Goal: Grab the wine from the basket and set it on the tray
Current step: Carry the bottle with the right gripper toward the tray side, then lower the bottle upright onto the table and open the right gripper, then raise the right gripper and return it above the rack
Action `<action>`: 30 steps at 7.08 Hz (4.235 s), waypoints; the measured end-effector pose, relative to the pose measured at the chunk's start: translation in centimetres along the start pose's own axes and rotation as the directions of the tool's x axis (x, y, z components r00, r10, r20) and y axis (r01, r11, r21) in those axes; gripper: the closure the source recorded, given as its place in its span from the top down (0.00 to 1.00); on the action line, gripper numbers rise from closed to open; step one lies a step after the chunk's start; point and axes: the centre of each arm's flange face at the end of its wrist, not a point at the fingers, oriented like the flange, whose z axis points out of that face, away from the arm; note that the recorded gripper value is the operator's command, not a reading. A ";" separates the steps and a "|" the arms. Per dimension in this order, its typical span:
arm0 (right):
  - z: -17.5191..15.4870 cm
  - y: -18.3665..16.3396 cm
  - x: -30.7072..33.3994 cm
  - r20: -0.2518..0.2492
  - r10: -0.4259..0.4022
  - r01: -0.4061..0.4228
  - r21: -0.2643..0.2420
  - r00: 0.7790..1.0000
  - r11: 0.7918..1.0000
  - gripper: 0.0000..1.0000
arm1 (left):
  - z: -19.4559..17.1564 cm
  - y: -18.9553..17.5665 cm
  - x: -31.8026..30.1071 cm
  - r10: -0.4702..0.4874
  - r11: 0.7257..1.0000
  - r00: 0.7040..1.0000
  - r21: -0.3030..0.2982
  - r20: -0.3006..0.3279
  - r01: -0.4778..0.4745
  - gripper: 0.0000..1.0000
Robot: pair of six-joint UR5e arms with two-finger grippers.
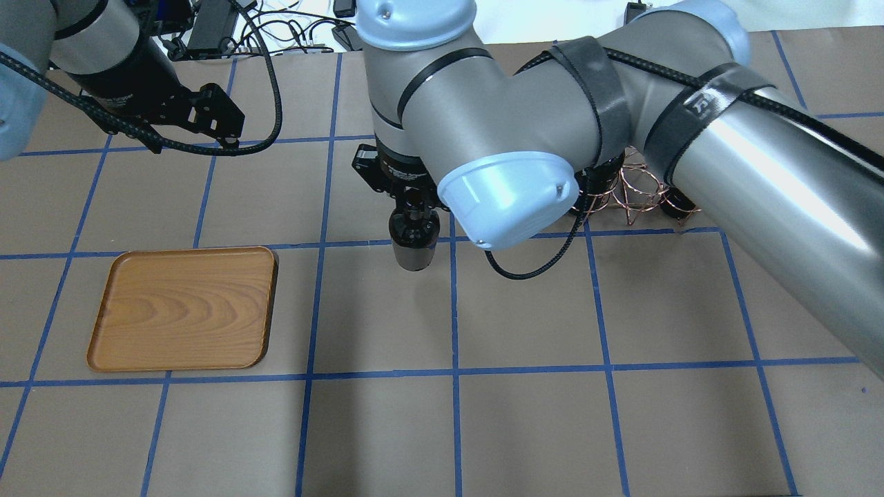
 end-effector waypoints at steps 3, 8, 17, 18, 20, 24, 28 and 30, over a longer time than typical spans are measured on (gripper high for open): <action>2.3 1.5 -2.1 -0.032 -0.028 0.027 -0.019 0.999 0.999 0.00 | 0.0 0.0 0.0 -0.001 1.000 1.000 0.000 0.000 0.001 1.00; 4.3 2.4 -2.3 -0.082 -0.041 0.036 -0.064 0.996 0.997 0.00 | 0.0 0.0 0.0 0.000 1.000 1.000 -0.002 0.000 0.000 1.00; 2.9 2.4 -2.7 -0.067 -0.055 0.054 -0.027 0.996 0.998 1.00 | 0.1 0.0 0.0 0.001 1.000 1.000 -0.003 0.000 -0.001 1.00; 1.6 1.6 -2.1 -0.071 -0.047 0.047 0.005 0.996 0.999 1.00 | 0.1 0.0 0.0 0.001 1.000 1.000 -0.002 0.000 -0.001 1.00; -0.9 -1.7 1.4 -0.117 -0.025 0.028 0.023 0.993 0.999 1.00 | 0.1 0.0 0.0 0.001 1.000 1.000 -0.002 0.000 -0.001 1.00; -9.4 -11.6 17.6 -0.190 -0.158 0.154 -0.036 0.969 0.987 1.00 | 0.1 0.0 0.1 0.001 1.000 1.000 -0.002 0.001 -0.001 1.00; -11.3 -16.5 28.0 -0.220 -0.275 0.261 -0.092 0.936 0.961 0.99 | 0.2 0.1 0.2 0.000 1.000 1.000 -0.011 -0.002 0.000 1.00; -11.3 -15.9 28.1 -0.208 -0.218 0.200 -0.103 0.954 0.974 1.00 | 0.2 0.2 0.2 -0.003 1.000 1.000 -0.016 -0.003 0.003 1.00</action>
